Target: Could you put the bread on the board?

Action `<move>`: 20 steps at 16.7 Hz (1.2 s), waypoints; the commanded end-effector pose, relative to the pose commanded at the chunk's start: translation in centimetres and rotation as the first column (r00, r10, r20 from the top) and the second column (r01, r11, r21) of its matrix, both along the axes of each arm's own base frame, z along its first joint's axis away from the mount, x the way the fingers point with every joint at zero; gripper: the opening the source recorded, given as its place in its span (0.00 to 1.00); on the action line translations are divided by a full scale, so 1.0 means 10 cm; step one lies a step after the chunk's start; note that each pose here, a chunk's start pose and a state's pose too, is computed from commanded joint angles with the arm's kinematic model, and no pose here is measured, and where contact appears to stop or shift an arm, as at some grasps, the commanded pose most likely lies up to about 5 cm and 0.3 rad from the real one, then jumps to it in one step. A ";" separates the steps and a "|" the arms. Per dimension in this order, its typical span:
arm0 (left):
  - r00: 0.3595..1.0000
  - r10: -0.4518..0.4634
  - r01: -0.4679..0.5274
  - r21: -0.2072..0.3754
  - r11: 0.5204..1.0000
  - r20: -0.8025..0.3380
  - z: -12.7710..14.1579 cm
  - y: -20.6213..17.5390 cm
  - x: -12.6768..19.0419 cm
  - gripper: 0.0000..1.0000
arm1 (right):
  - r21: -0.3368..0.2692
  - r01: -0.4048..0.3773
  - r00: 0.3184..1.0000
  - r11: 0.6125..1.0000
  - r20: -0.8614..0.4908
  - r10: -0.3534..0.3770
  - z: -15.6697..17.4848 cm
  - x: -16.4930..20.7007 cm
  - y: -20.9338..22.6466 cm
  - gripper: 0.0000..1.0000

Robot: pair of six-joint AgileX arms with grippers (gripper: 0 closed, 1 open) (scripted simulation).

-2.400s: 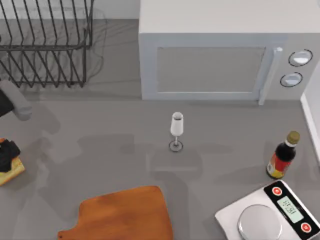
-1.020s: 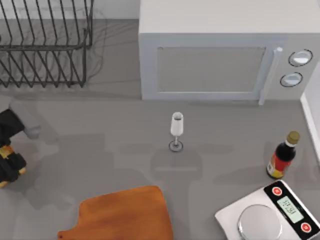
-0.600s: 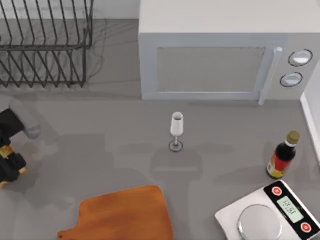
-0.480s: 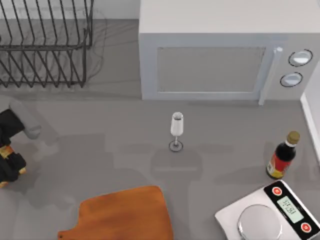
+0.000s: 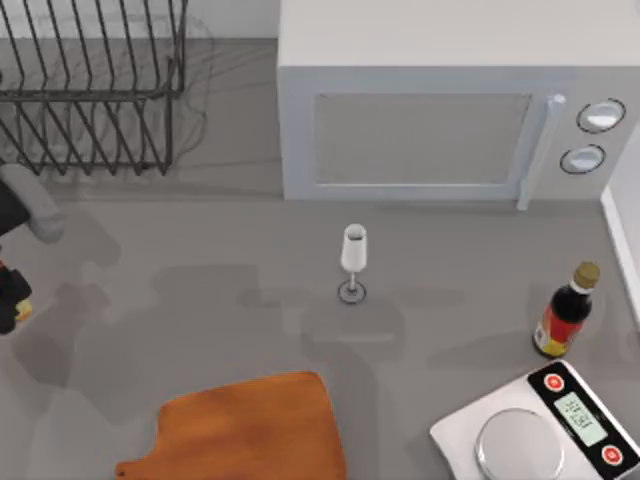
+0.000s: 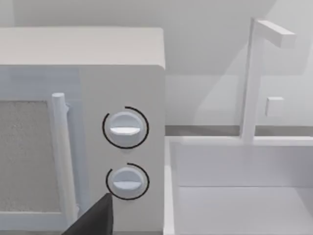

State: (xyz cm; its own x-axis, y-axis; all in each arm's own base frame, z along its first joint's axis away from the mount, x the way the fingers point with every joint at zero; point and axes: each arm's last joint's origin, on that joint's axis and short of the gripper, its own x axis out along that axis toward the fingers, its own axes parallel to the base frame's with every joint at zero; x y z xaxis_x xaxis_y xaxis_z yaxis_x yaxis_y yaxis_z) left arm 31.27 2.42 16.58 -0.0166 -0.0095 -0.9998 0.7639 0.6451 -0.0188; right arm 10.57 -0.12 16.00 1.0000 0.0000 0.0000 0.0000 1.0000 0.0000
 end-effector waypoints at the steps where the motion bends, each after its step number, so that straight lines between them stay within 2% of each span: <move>1: 1.000 -0.001 0.001 0.000 1.000 -0.006 0.12 0.00 -0.01 0.00 | 0.000 0.000 1.000 1.000 0.000 0.000 0.00 0.00 0.00 1.00; 5: 1.000 0.003 -0.003 0.002 1.000 0.022 0.47 0.00 -0.04 0.00 | 0.000 0.000 1.000 1.000 0.000 0.000 0.00 0.00 0.00 1.00; 12: 1.000 0.027 -0.027 0.003 1.000 0.016 0.44 0.00 -0.04 0.00 | 0.000 0.000 1.000 1.000 0.000 0.000 0.00 0.00 0.00 1.00; 15: 0.991 0.134 -0.134 0.010 0.991 0.002 0.38 -0.04 -0.05 0.00 | 0.000 0.000 1.000 1.000 0.000 0.000 0.00 0.00 0.00 1.00; 17: 0.969 0.247 -0.247 0.019 0.969 -0.008 0.32 -0.08 -0.05 0.00 | 0.000 0.000 1.000 1.000 0.000 0.000 0.00 0.00 0.00 1.00; 20: 0.886 0.464 -0.463 0.045 0.885 -0.022 0.21 -0.20 -0.07 0.00 | 0.000 0.000 1.000 1.000 0.000 0.000 0.00 0.00 0.00 1.00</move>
State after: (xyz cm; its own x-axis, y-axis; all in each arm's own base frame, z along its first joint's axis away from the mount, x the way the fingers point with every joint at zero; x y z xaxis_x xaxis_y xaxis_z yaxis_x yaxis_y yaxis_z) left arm 30.59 0.42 18.64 -0.0508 0.0137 -0.9986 0.3772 0.9261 -0.0065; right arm 10.57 -0.12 16.00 1.0000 0.0000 0.0000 0.0000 1.0000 0.0000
